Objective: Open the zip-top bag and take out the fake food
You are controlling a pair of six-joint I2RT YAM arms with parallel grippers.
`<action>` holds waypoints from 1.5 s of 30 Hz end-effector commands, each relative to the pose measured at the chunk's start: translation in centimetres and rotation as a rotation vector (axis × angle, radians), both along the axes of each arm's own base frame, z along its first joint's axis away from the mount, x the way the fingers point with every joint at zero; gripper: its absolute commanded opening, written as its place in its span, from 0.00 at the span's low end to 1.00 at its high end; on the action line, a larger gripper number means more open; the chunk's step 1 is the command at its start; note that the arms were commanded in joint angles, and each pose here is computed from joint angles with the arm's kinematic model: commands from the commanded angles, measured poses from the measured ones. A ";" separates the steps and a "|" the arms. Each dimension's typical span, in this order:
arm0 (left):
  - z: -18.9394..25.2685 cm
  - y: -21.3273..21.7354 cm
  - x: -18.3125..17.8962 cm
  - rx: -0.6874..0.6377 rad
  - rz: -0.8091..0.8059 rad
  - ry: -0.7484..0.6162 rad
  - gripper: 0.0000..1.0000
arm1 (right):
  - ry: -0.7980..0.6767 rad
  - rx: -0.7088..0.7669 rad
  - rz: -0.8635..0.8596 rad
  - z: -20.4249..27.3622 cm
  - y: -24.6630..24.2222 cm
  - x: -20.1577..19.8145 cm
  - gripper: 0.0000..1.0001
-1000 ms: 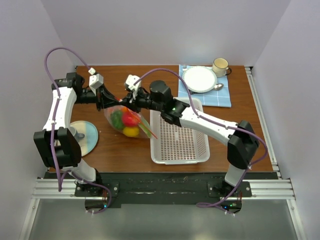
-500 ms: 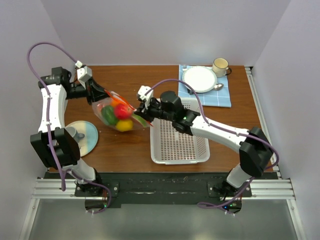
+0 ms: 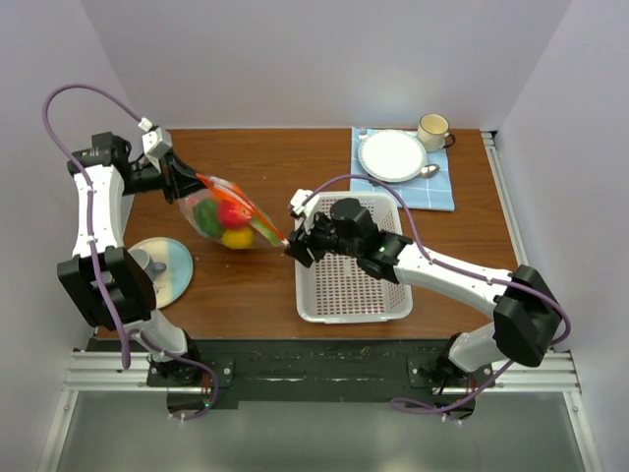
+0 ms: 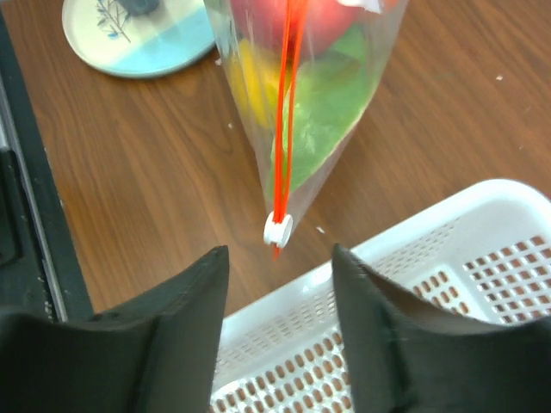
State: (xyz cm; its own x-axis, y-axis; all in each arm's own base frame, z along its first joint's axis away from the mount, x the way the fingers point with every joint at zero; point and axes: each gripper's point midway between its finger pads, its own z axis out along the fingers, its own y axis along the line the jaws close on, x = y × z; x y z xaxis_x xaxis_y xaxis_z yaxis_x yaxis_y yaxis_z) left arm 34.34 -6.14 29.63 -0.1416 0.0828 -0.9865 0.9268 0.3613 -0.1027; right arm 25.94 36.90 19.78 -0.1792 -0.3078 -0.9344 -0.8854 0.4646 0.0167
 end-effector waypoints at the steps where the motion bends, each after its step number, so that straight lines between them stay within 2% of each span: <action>1: -0.5 -2.2 -2.3 -0.016 -0.051 -0.020 0.00 | -0.056 0.045 -0.042 4.0 0.3 1.4 0.67; 3: -1.6 -3.0 -3.1 -0.005 -0.076 0.002 0.00 | -0.103 0.087 -0.050 7.0 0.9 2.2 0.76; 6: -3.0 -3.6 -4.0 -0.001 -0.089 0.035 0.00 | -0.145 0.130 -0.070 9.6 2.1 3.6 0.80; 8: -3.4 -3.6 -4.4 -0.003 -0.090 0.048 0.00 | -0.138 0.138 -0.070 9.3 3.1 4.2 0.82; 13: -3.5 -3.8 -4.8 0.002 -0.091 0.047 0.00 | -0.100 0.187 -0.040 8.8 5.5 4.9 0.82; 17: -3.7 -3.6 -4.9 0.025 -0.086 0.045 0.00 | -0.065 0.158 0.001 6.6 6.4 4.5 0.80; 30: -3.5 -3.5 -4.4 0.027 -0.085 0.045 0.00 | -0.032 0.115 -0.002 4.0 6.4 4.4 0.77; 35: -3.8 -3.3 -4.2 0.042 -0.084 0.046 0.00 | -0.020 0.170 -0.001 5.3 5.9 3.5 0.77; 45: -3.7 -3.3 -4.0 0.043 -0.080 0.053 0.00 | 0.033 0.183 0.025 3.9 6.0 2.2 0.76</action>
